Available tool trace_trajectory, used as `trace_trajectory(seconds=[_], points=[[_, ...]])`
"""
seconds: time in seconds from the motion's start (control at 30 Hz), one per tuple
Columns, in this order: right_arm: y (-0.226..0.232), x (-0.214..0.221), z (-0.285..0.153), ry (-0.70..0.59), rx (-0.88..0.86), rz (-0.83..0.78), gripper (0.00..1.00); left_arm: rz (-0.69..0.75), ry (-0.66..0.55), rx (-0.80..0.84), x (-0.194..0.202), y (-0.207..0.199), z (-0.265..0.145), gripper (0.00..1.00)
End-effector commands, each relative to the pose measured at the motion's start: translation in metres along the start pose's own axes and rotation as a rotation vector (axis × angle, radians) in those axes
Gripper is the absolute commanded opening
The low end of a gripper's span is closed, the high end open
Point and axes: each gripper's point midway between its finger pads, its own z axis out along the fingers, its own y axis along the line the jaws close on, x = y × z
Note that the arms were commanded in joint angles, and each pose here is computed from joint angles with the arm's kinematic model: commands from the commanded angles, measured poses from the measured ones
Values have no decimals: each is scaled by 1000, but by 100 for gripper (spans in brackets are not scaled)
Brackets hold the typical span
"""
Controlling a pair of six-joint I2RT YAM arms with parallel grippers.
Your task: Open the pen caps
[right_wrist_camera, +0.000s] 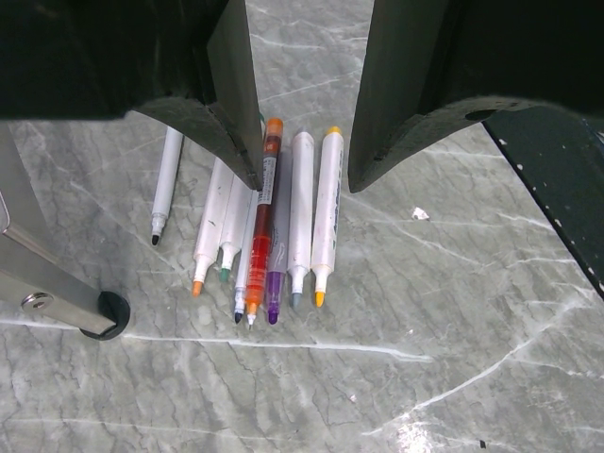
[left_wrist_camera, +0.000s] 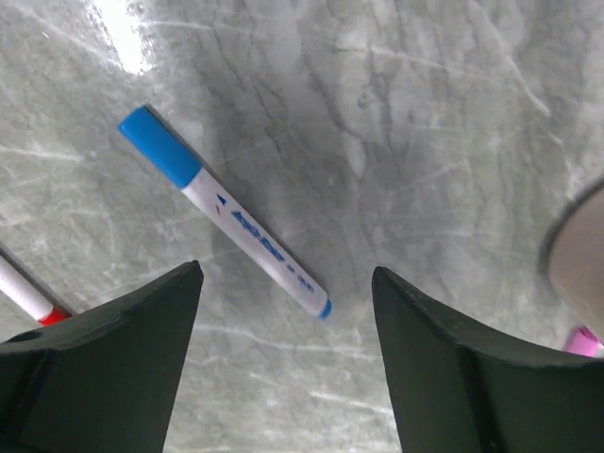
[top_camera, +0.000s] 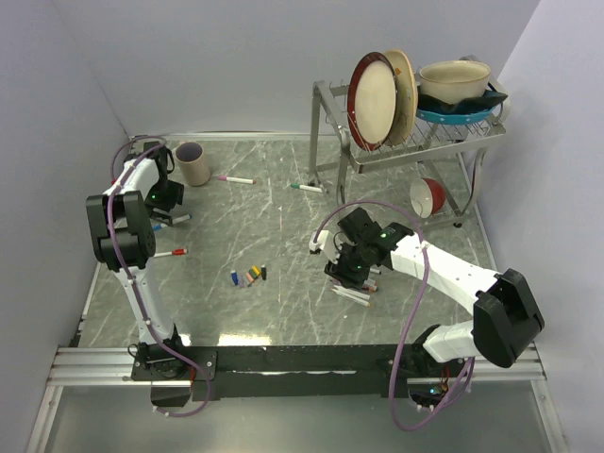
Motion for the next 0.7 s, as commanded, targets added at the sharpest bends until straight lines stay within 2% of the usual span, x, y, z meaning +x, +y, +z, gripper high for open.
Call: trace_trajectory(seconds=[0.0,0.17,0.33,0.47,0.53,0.6,0.67], points=[[-2,-10,-8,-35,21,-30,49,-9,-28,-37,-8,4,0,74],[-2,-10,-8,-35,21,-30,49,-2,-24,-72,-5,10,11,66],[-2,-10,-9,-38,22,-33,49,9,-2,-85,-2,13,20,48],[-1,-11,-10,-42,21,-35,49,5,-2,-83,-2,15,19,44],[-1,-12,-12,-52,24,-37,49,-3,-1,-72,-1,17,18,39],[-1,-17,-16,-78,27,-46,49,-3,4,-39,-1,15,17,27],[1,-22,-23,-111,31,-58,49,-3,18,-15,3,17,12,21]])
